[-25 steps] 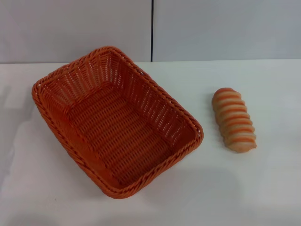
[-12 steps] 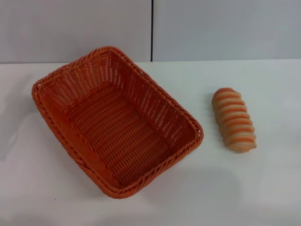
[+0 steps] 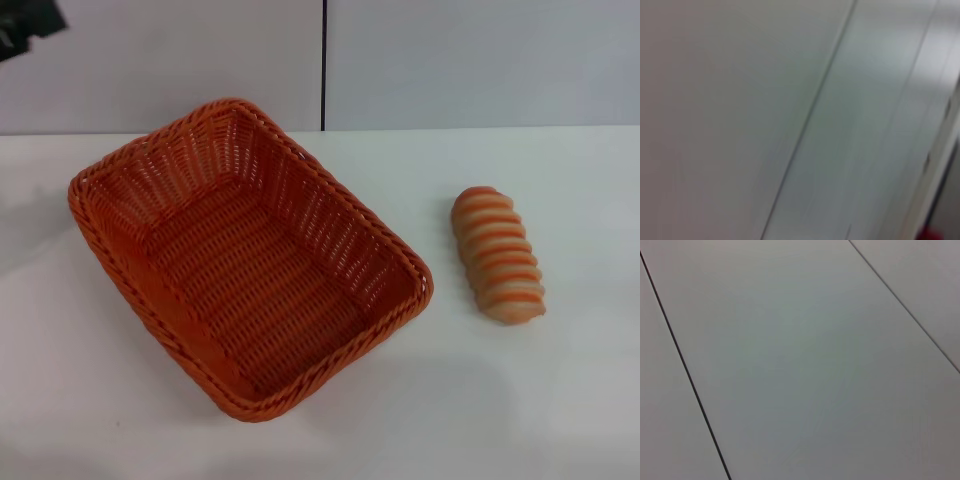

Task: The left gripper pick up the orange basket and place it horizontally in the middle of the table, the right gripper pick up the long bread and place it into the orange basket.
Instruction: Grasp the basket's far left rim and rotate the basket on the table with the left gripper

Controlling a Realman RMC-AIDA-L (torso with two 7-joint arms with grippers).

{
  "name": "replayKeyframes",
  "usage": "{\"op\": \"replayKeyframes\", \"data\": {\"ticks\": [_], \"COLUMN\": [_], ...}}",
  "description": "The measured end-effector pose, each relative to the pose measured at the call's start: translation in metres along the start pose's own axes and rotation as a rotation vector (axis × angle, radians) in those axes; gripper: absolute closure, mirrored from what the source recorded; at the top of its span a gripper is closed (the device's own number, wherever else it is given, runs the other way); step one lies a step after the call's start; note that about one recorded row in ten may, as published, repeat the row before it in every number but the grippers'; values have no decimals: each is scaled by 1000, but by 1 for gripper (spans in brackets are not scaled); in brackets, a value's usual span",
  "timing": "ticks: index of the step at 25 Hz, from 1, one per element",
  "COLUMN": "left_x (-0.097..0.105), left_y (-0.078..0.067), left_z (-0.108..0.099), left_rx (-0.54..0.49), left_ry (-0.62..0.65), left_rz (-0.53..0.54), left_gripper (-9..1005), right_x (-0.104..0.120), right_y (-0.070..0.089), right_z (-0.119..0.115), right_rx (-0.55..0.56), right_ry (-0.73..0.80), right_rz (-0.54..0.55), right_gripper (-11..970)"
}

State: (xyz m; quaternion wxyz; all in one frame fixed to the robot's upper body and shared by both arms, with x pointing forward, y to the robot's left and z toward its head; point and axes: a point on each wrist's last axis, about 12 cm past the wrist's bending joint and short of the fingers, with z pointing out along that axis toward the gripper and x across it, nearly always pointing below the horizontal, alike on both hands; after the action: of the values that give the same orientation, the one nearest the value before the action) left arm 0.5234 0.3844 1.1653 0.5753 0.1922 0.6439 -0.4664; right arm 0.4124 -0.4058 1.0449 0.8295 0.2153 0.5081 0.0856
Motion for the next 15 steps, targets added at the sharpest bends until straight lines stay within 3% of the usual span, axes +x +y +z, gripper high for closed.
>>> {"op": "replayKeyframes", "data": {"ticks": [1, 2, 4, 5, 6, 10, 15], "left_x": [-7, -24, -33, -33, -38, -47, -48], "left_y": [0, 1, 2, 2, 2, 3, 4], "left_z": [4, 18, 32, 32, 43, 61, 66], "left_rx": [13, 13, -15, -15, -46, -111, -138], "left_ry": [37, 166, 298, 298, 405, 530, 562], "left_rz": [8, 45, 79, 79, 114, 175, 194], "left_gripper": [256, 256, 256, 256, 256, 256, 256], "right_x": [0, 0, 0, 0, 1, 1, 2], "right_y": [0, 0, 0, 0, 0, 0, -2], "right_z": [0, 1, 1, 1, 1, 1, -1], "right_rx": [-1, -1, -2, -2, -1, 5, 17], "right_ry": [-1, -1, 0, 0, 1, 6, 17], "right_rz": [0, 1, 1, 2, 2, 1, 3], "right_gripper": [437, 437, 437, 437, 437, 438, 438]}}
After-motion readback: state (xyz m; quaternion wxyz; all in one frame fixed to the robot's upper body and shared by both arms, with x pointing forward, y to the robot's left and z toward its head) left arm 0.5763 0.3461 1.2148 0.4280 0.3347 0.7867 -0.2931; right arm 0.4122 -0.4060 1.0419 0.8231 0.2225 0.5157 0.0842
